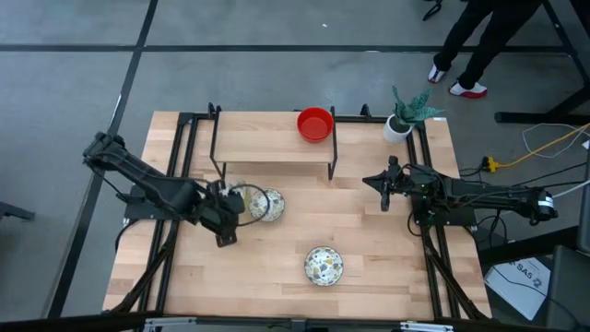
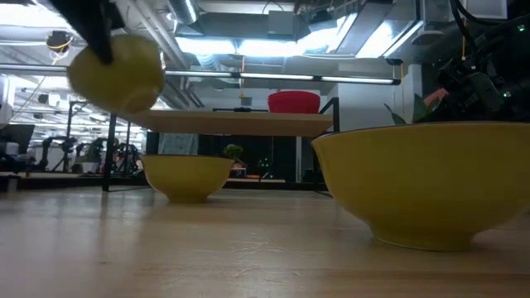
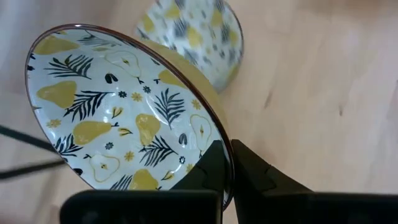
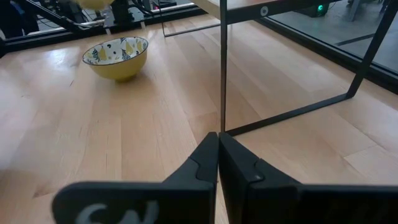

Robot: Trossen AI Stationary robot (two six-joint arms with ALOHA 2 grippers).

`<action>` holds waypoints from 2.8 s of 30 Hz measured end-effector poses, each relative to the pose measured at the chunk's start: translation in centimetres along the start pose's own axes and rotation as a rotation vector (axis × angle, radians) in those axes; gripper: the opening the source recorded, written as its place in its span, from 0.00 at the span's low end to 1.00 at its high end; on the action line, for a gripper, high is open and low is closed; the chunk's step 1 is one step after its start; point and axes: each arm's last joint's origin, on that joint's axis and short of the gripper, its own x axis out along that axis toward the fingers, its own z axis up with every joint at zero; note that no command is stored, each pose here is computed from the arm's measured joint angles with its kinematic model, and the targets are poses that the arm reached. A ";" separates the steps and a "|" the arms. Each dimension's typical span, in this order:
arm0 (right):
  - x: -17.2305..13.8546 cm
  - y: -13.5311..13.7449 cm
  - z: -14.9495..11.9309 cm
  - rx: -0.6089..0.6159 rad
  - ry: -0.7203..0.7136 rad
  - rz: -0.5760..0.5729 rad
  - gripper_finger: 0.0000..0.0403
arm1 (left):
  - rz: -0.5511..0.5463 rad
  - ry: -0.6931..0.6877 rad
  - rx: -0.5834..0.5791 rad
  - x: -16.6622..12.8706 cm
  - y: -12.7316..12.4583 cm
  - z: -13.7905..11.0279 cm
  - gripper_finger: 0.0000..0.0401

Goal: Pick & Place Mini bowls
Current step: Put the top left yellow patterned bowl on the shelf

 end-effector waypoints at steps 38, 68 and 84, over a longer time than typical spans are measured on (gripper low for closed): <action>0.0 0.0 0.0 0.000 0.000 0.000 0.04 | 0.239 -0.196 0.249 -5.4 11.9 6.8 0.01; 0.0 0.0 0.0 0.000 0.000 0.000 0.04 | 0.295 0.192 0.264 -4.6 13.6 11.3 0.01; 0.0 0.0 0.0 0.000 0.000 0.000 0.04 | 0.269 0.279 0.234 -3.5 14.1 11.7 0.01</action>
